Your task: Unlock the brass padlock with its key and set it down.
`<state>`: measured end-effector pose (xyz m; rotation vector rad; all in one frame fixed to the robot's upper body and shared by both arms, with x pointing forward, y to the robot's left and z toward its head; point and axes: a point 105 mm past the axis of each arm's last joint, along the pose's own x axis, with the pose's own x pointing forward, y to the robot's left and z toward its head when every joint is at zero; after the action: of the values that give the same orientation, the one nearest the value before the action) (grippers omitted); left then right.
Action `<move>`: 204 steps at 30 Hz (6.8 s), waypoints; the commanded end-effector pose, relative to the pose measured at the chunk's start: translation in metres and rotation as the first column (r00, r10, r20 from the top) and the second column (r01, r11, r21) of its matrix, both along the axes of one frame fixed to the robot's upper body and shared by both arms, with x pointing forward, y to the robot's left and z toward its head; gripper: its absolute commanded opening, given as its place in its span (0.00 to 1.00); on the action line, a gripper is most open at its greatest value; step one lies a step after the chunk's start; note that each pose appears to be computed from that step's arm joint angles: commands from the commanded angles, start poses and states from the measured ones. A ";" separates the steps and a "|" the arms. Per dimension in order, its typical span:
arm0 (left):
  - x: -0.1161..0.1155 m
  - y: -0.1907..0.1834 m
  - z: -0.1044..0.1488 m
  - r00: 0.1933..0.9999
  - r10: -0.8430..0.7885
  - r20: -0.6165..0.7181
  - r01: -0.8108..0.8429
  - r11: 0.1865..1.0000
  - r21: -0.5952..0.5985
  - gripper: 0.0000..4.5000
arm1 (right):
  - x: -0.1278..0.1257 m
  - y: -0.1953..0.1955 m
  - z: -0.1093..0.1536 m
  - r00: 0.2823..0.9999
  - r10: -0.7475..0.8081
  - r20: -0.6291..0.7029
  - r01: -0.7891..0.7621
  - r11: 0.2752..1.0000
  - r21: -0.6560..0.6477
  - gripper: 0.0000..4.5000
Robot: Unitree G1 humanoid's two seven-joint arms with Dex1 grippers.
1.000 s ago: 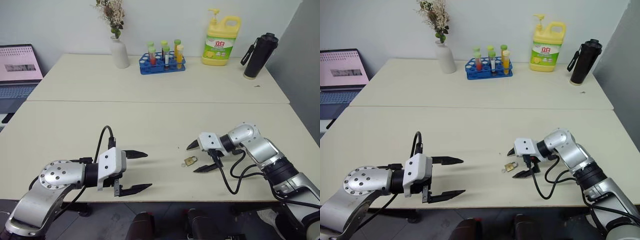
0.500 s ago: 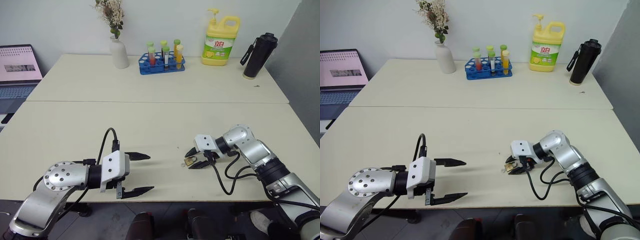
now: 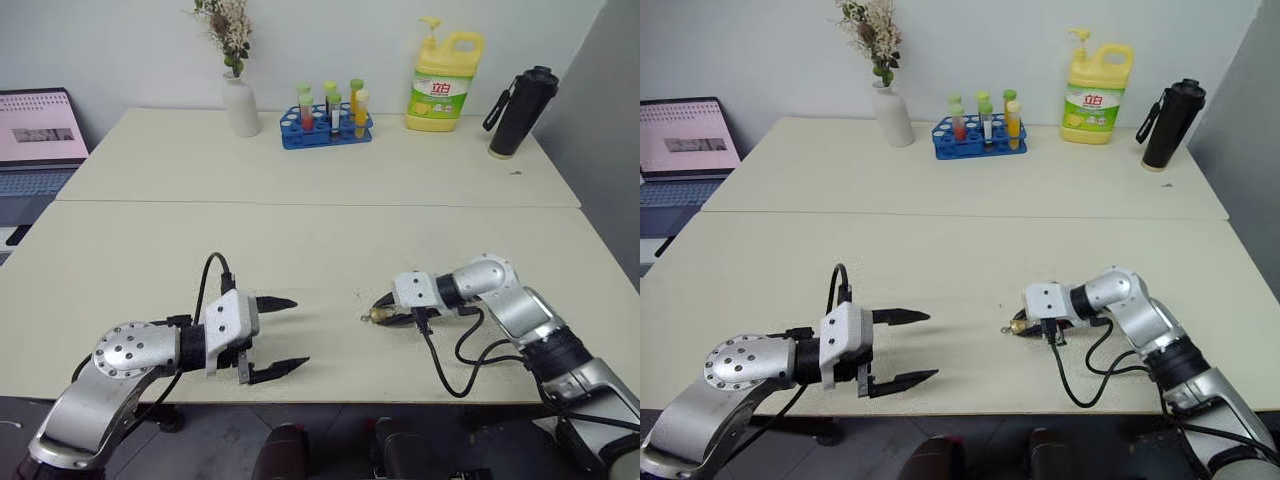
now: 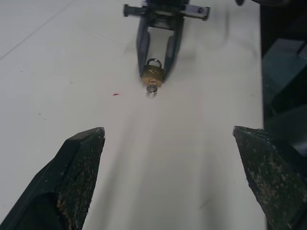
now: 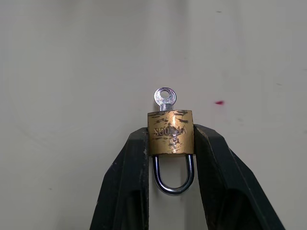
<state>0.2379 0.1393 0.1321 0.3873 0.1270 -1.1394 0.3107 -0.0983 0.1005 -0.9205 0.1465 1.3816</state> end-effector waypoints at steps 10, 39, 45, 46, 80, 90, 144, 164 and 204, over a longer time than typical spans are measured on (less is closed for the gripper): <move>0.049 -0.038 0.045 0.992 -0.008 -0.124 -0.022 0.969 -0.244 1.00 | -0.009 -0.019 0.073 0.676 -0.166 0.718 0.171 0.983 0.067 0.20; 0.087 -0.083 0.079 0.963 -0.247 -0.111 0.210 0.939 -0.273 0.72 | -0.014 0.008 0.098 0.476 -0.131 0.870 -0.046 0.984 0.173 0.20; 0.088 -0.088 0.078 0.957 -0.270 -0.110 0.234 0.935 -0.266 0.29 | -0.017 0.011 0.099 0.481 -0.122 0.868 -0.066 0.982 0.175 0.20; 0.088 -0.089 0.077 0.956 -0.272 -0.110 0.236 0.935 -0.264 0.22 | -0.017 0.012 0.100 0.481 -0.121 0.868 -0.070 0.982 0.176 0.20; 0.090 -0.093 0.074 0.950 -0.282 -0.132 0.239 0.933 -0.270 0.42 | -0.019 0.014 0.099 0.517 -0.132 0.846 -0.082 0.976 0.202 0.20; 0.091 -0.089 0.074 0.943 -0.289 -0.163 0.233 0.927 -0.293 0.23 | -0.019 0.012 0.098 0.523 -0.126 0.843 -0.080 0.977 0.196 0.20; 0.075 -0.096 0.071 0.902 -0.346 0.258 0.375 0.924 -0.071 0.19 | -0.016 0.009 0.098 0.562 -0.165 0.811 -0.059 0.969 0.239 0.20; 0.078 -0.097 0.087 0.956 -0.238 -0.173 0.176 0.934 -0.311 0.86 | -0.015 0.015 0.098 0.564 -0.151 0.812 -0.084 0.967 0.239 0.20; 0.078 -0.107 0.080 0.944 -0.262 -0.201 0.196 0.935 -0.296 0.03 | -0.018 0.017 0.103 0.541 -0.147 0.828 -0.100 0.966 0.237 0.20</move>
<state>0.3232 0.0375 0.2053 0.0034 0.1605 -1.3619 0.2957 -0.0823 0.1885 -1.2484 -0.6995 0.7926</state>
